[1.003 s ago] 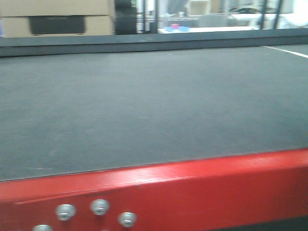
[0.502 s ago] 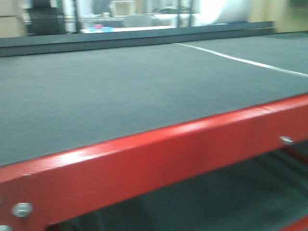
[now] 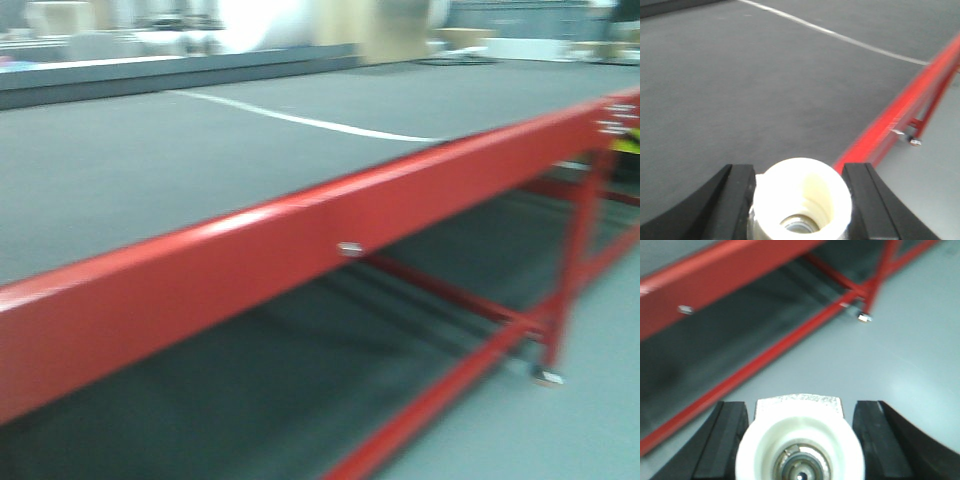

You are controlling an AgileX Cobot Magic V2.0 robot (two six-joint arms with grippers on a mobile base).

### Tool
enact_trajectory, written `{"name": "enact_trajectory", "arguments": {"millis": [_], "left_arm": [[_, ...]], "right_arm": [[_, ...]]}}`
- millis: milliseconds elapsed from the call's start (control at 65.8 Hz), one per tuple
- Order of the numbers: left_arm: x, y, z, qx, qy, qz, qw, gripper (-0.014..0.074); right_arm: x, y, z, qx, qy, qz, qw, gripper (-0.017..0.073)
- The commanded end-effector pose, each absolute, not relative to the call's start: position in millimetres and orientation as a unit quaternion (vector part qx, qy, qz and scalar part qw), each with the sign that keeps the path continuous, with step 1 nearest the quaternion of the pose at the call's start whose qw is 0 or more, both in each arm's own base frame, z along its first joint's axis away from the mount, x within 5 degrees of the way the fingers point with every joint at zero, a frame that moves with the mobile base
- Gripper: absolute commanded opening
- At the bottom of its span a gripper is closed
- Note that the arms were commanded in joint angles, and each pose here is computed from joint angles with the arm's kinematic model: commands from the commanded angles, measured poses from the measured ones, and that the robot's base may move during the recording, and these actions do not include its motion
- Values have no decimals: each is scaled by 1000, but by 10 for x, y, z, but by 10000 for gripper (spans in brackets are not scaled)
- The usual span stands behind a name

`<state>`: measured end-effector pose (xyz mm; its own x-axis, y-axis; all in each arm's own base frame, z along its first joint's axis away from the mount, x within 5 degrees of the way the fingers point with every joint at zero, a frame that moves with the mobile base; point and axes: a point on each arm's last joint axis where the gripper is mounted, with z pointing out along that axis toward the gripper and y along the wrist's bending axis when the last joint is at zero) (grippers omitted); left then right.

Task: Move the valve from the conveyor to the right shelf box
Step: 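Drive the base from the conveyor to the shelf of blue bins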

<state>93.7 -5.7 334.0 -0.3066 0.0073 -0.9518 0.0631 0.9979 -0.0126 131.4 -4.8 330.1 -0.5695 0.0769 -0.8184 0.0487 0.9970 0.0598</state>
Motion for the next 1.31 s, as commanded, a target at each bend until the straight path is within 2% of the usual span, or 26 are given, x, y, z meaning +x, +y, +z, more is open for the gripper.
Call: {"name": "enact_trajectory", "arguments": {"millis": [0, 1292], "left_arm": [[939, -57, 3400, 16, 790, -28, 612, -111], [939, -57, 3400, 16, 790, -28, 612, -111]], "right_arm": [[1328, -57, 3393, 32, 865, 8, 501, -162], [1328, -57, 3393, 32, 865, 8, 501, -162]]}}
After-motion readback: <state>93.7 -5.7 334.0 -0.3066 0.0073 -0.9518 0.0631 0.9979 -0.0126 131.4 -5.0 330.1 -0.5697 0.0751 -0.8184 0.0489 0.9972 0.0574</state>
